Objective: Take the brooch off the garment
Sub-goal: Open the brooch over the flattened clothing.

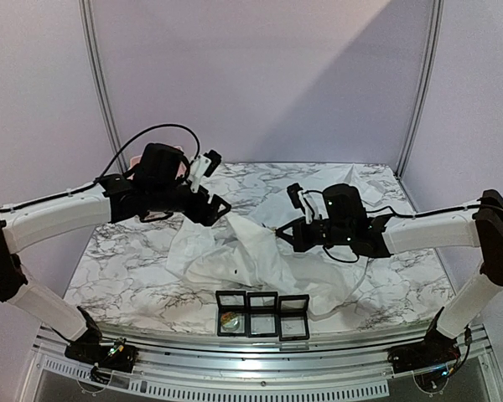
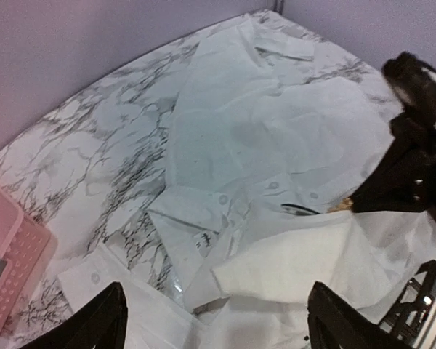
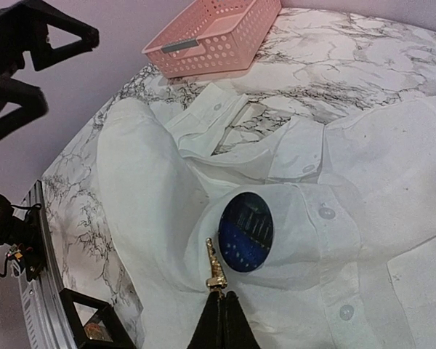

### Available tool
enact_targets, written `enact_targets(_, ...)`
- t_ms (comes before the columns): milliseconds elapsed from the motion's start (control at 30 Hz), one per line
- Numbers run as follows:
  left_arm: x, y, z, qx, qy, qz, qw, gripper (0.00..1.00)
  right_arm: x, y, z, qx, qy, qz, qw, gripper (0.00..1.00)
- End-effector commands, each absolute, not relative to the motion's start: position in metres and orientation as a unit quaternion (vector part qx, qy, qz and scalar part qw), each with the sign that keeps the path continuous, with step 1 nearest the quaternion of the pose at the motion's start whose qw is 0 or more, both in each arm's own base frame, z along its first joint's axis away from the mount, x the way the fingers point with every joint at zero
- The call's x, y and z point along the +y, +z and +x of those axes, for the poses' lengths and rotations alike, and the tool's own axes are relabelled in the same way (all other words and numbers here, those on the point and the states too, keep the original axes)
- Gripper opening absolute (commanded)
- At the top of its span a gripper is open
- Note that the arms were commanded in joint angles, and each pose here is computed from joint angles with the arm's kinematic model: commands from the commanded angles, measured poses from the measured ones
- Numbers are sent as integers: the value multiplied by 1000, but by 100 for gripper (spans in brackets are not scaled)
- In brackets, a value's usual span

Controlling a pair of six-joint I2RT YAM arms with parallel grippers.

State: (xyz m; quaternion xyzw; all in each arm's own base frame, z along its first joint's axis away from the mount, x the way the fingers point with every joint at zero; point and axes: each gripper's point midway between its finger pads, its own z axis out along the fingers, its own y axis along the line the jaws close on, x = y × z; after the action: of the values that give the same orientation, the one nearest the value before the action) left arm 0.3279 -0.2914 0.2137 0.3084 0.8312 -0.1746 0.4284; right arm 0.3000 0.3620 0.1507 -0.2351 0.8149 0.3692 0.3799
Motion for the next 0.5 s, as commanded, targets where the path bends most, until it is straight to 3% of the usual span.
enact_targets(0,-332,221,295,785,-278,393,391,86,361,168,300,804,375,-243,393,0)
enact_targets(167,-366,197,267,766,-354,448,295,85,363,168,296,800,383,-250,387,0)
enact_targets(467,-392,169,267,754,-365,492,236,83,370,168,284,786,409,-277,372,0)
